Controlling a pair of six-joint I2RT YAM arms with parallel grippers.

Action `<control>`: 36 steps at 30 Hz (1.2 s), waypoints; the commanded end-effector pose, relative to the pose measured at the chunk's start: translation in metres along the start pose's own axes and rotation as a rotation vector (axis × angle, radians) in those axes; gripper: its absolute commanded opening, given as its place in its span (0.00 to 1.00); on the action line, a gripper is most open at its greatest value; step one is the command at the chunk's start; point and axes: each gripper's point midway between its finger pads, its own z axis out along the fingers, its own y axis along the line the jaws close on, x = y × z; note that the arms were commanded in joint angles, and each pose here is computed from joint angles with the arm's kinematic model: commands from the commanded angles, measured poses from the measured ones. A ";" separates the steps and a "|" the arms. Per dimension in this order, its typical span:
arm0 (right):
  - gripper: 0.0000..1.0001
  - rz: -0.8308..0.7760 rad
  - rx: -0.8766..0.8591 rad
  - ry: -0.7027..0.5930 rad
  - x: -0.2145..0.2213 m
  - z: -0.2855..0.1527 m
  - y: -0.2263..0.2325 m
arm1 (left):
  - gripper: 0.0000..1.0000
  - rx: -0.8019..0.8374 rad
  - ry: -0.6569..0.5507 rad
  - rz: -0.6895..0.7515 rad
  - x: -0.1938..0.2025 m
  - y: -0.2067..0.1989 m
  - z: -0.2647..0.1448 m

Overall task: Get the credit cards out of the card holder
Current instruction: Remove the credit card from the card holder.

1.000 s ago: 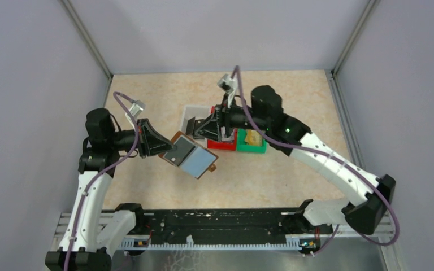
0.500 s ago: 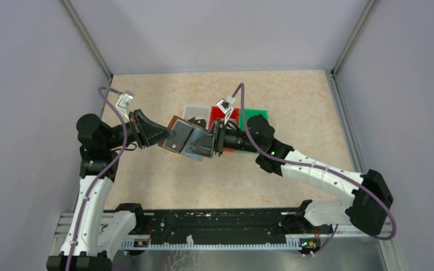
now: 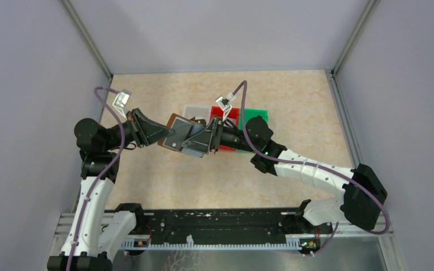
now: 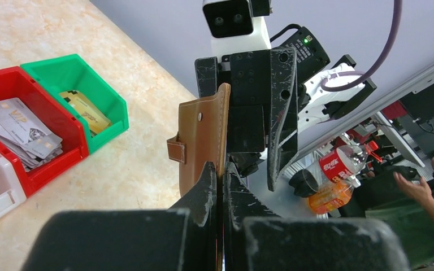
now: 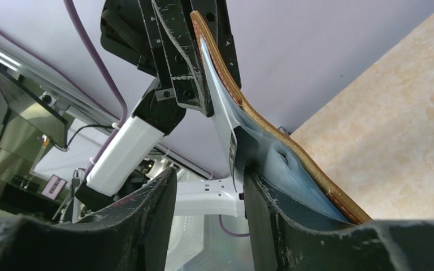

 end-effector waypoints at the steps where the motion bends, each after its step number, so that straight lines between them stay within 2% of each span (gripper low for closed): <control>1: 0.46 -0.033 -0.115 -0.103 -0.026 0.006 0.031 | 0.00 0.038 0.006 0.017 -0.001 -0.014 -0.001; 4: 0.42 -0.024 -0.147 -0.125 -0.030 0.004 0.038 | 0.00 0.041 0.008 0.018 -0.001 -0.015 -0.001; 8: 0.31 -0.003 -0.218 -0.165 -0.037 -0.001 0.051 | 0.00 0.042 0.014 0.014 0.002 -0.014 -0.002; 15: 0.01 0.033 -0.242 -0.163 -0.034 -0.002 0.049 | 0.00 0.044 0.013 0.018 0.000 -0.017 -0.002; 16: 0.00 0.037 -0.239 -0.164 -0.032 -0.002 0.047 | 0.00 0.046 0.014 0.016 0.000 -0.018 -0.002; 24: 0.00 0.009 -0.222 -0.179 -0.027 -0.014 0.044 | 0.00 0.054 0.014 -0.009 -0.004 -0.022 -0.001; 36: 0.00 -0.009 -0.189 -0.179 -0.019 -0.024 0.035 | 0.06 0.070 -0.003 -0.040 -0.010 -0.027 0.000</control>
